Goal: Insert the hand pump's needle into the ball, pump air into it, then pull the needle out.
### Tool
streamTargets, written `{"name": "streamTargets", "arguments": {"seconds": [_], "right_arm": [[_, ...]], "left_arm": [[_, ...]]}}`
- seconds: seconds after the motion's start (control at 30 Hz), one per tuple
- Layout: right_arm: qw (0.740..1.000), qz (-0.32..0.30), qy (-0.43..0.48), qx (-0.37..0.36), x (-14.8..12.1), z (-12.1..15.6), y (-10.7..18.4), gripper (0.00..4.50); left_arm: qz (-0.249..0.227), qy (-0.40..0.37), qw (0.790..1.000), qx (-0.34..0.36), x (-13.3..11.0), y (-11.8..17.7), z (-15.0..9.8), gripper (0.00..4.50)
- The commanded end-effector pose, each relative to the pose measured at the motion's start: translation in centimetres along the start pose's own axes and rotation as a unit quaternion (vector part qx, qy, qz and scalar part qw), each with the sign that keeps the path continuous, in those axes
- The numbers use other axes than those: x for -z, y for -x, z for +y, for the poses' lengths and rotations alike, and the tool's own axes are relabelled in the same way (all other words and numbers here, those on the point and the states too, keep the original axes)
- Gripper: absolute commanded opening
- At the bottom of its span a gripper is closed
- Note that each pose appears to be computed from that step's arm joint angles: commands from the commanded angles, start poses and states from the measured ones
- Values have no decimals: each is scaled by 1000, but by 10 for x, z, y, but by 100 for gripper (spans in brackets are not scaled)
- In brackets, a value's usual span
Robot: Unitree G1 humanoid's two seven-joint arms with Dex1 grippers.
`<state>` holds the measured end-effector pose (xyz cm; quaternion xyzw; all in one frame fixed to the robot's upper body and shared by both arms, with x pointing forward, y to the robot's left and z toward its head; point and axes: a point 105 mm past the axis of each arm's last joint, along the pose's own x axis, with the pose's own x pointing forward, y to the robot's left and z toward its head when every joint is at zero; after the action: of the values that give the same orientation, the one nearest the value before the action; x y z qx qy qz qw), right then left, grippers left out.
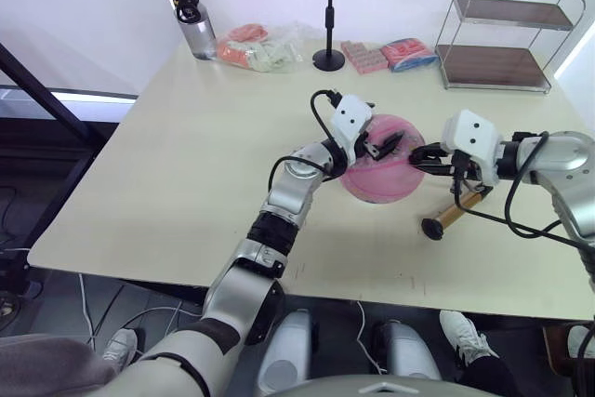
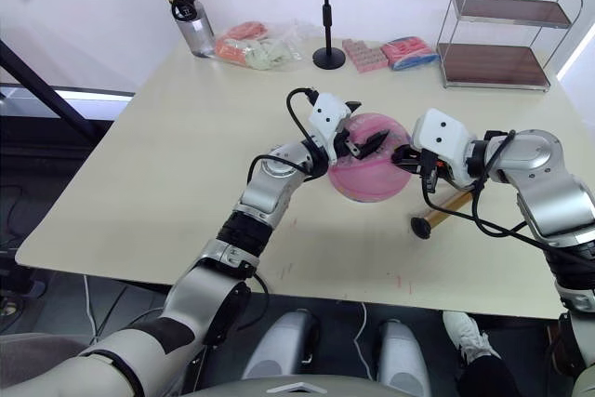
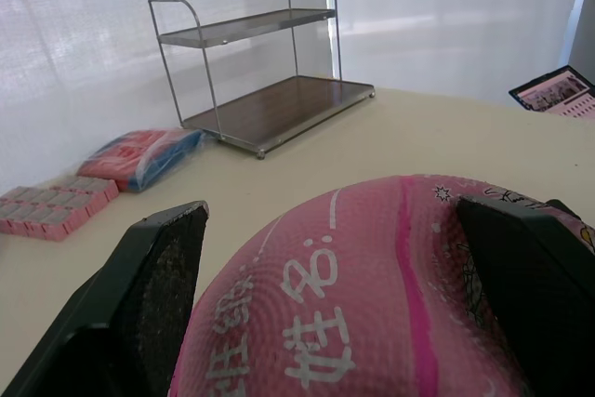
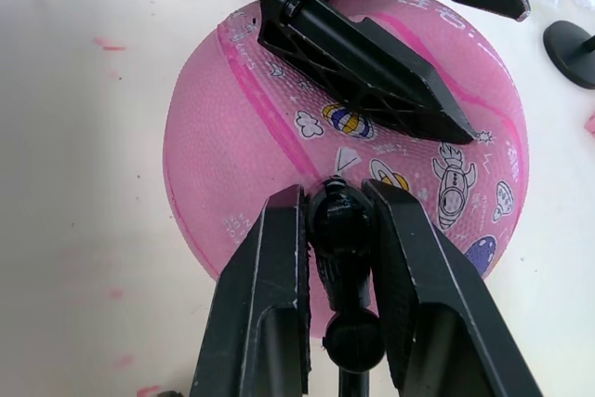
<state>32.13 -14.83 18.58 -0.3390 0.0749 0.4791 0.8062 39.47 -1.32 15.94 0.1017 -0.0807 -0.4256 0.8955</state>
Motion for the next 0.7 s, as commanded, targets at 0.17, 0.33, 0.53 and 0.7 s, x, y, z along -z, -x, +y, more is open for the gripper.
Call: {"name": "streamTargets", "arguments": {"seconds": [0.17, 0.33, 0.53, 0.7], "right_arm": [[997, -31, 56, 42, -30, -16, 36, 37], [997, -28, 58, 47, -31, -18, 44, 37], [997, -19, 54, 54, -26, -20, 53, 37], [997, -31, 45, 60, -26, -20, 57, 37]], "left_arm": [[155, 39, 987, -23, 90, 25, -6, 450], [151, 42, 987, -25, 89, 24, -6, 450], [155, 38, 987, -22, 92, 25, -8, 450], [156, 37, 987, -23, 94, 26, -7, 450]]}}
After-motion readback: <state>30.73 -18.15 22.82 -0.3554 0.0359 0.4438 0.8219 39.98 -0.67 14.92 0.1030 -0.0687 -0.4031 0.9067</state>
